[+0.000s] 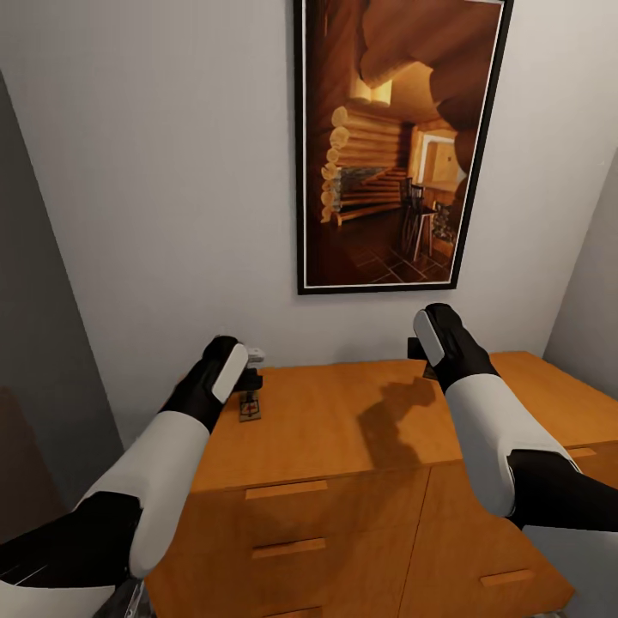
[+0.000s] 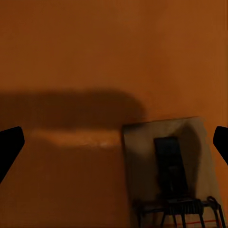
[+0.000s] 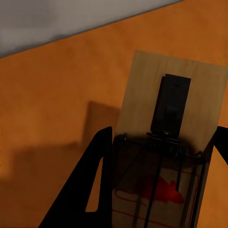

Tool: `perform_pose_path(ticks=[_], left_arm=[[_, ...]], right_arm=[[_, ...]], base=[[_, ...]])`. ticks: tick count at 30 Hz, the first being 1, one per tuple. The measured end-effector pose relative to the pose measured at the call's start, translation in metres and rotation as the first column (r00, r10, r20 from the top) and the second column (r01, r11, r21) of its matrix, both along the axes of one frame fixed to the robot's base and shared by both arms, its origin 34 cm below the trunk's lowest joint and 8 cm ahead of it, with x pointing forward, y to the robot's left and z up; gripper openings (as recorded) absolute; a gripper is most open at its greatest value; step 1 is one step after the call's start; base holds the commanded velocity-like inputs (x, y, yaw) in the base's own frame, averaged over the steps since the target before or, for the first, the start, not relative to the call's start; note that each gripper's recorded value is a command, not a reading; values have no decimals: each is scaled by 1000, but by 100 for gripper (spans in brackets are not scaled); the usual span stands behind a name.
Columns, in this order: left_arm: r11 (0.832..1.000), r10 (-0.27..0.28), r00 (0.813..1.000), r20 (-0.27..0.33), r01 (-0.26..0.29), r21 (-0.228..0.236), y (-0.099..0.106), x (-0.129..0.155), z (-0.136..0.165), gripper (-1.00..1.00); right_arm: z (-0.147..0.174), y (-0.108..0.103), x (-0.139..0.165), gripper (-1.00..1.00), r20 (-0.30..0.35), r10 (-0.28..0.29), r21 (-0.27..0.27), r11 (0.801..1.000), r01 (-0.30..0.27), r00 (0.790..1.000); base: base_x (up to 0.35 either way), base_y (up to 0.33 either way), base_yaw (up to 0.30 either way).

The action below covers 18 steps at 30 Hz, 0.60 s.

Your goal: Take the four mousetraps from the cabinet in the bathroom and place them on the bathroom floor. Make sure all four end up on the same floor surface, and ensure that at least two of them are either under or directly next to the same bathroom sink.

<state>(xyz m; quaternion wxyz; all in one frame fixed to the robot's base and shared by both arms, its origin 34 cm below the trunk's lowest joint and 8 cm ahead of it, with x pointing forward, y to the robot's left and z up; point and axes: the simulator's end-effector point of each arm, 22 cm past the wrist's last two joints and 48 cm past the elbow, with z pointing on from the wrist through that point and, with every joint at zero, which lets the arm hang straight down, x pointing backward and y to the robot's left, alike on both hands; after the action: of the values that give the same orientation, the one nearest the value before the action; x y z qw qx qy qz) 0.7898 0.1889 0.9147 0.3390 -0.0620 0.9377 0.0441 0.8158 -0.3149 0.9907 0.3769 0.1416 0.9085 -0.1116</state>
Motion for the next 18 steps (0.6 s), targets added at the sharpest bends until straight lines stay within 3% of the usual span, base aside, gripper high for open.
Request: perform_pose_path(ticks=[18], left_arm=[[1000,-3,1000,-25,3,-2,-2,-2,-9,100]], right_arm=[[0,0,0,-100,0,0,0,1000,0,1000]], base=[[0,0,0]])
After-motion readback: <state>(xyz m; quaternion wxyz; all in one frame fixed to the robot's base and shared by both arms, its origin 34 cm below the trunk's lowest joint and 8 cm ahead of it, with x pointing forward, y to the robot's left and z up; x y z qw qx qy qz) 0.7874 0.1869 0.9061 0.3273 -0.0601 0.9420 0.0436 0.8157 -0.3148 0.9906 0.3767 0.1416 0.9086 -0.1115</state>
